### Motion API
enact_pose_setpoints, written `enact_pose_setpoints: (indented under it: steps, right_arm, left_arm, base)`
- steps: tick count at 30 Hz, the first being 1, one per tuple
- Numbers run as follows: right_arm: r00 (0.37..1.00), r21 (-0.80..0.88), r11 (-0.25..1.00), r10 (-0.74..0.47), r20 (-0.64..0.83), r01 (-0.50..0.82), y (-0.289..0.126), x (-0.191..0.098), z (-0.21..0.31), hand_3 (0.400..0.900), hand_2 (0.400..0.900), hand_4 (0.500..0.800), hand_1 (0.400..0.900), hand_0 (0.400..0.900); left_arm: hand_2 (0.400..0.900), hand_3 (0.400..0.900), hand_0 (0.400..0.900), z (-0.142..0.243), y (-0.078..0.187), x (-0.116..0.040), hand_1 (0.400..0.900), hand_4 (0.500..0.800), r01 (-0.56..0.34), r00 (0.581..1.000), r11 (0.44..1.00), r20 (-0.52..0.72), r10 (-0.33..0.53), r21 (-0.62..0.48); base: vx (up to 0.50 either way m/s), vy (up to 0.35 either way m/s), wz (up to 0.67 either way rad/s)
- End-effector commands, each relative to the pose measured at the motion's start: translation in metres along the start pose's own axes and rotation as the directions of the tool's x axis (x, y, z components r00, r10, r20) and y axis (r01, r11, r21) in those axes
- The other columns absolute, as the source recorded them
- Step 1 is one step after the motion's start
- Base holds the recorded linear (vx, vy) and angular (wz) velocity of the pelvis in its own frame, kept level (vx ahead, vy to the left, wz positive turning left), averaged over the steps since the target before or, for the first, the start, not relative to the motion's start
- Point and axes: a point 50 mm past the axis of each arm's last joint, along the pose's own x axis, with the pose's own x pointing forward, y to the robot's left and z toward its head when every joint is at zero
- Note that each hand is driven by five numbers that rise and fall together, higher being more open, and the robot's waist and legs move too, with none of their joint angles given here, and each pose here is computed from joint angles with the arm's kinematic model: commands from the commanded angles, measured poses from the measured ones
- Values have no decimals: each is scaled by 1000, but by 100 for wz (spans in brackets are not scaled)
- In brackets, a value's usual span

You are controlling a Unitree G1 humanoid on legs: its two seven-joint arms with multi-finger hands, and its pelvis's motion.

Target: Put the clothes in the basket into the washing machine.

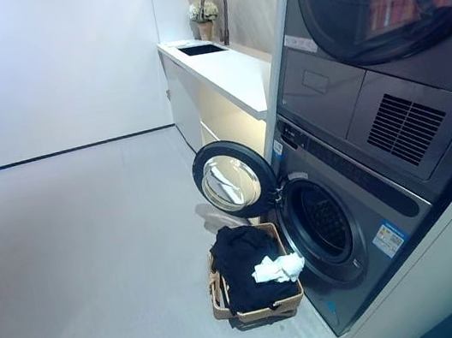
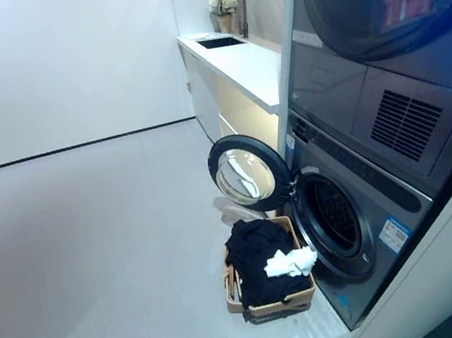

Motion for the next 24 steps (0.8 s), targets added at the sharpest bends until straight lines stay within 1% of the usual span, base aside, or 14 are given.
enact_pose_setpoints:
  steps: [1, 7, 13, 16, 19, 23, 24]
  right_arm:
    - [981, 7, 998, -62, 182, 62, -15, -3, 70, 900, 900, 800, 900, 900]
    - [971, 20, 996, -89, 220, 86, -23, -4, 83, 900, 900, 800, 900, 900]
    - [963, 38, 993, -114, 244, 108, -31, -6, 91, 900, 900, 800, 900, 900]
    - [956, 69, 989, -142, 255, 129, -39, -7, 99, 900, 900, 800, 900, 900]
    - [950, 66, 988, -154, 273, 141, -41, -8, 105, 900, 900, 800, 900, 900]
    - [953, 61, 988, -152, 261, 141, -39, -7, 100, 900, 900, 800, 900, 900]
    - [956, 59, 989, -145, 256, 134, -37, -7, 97, 900, 900, 800, 900, 900]
  left_arm:
    - [900, 900, 900, 46, -26, -2, 900, 800, 45, 993, 999, 110, -45, 7]
    - [900, 900, 900, 63, -28, -3, 900, 800, 63, 985, 996, 162, -53, -56]
    - [900, 900, 900, 66, -26, -3, 900, 800, 66, 984, 989, 171, -43, -132]
    - [900, 900, 900, 62, -26, -3, 900, 800, 58, 987, 982, 156, -30, -181]
    - [900, 900, 900, 55, -28, -3, 900, 800, 51, 990, 977, 136, -23, -207]
    - [900, 900, 900, 40, -28, -2, 900, 800, 38, 995, 975, 93, -17, -220]
    - [900, 900, 900, 34, -27, -2, 900, 800, 32, 997, 974, 78, -14, -222]
  base:
    - [-25, -136, -6]
    - [-42, -202, 3]
    - [21, -154, 1]
    - [109, 8, -15]
    - [260, 72, -21]
    - [364, 131, -15]
    - [745, 307, -53]
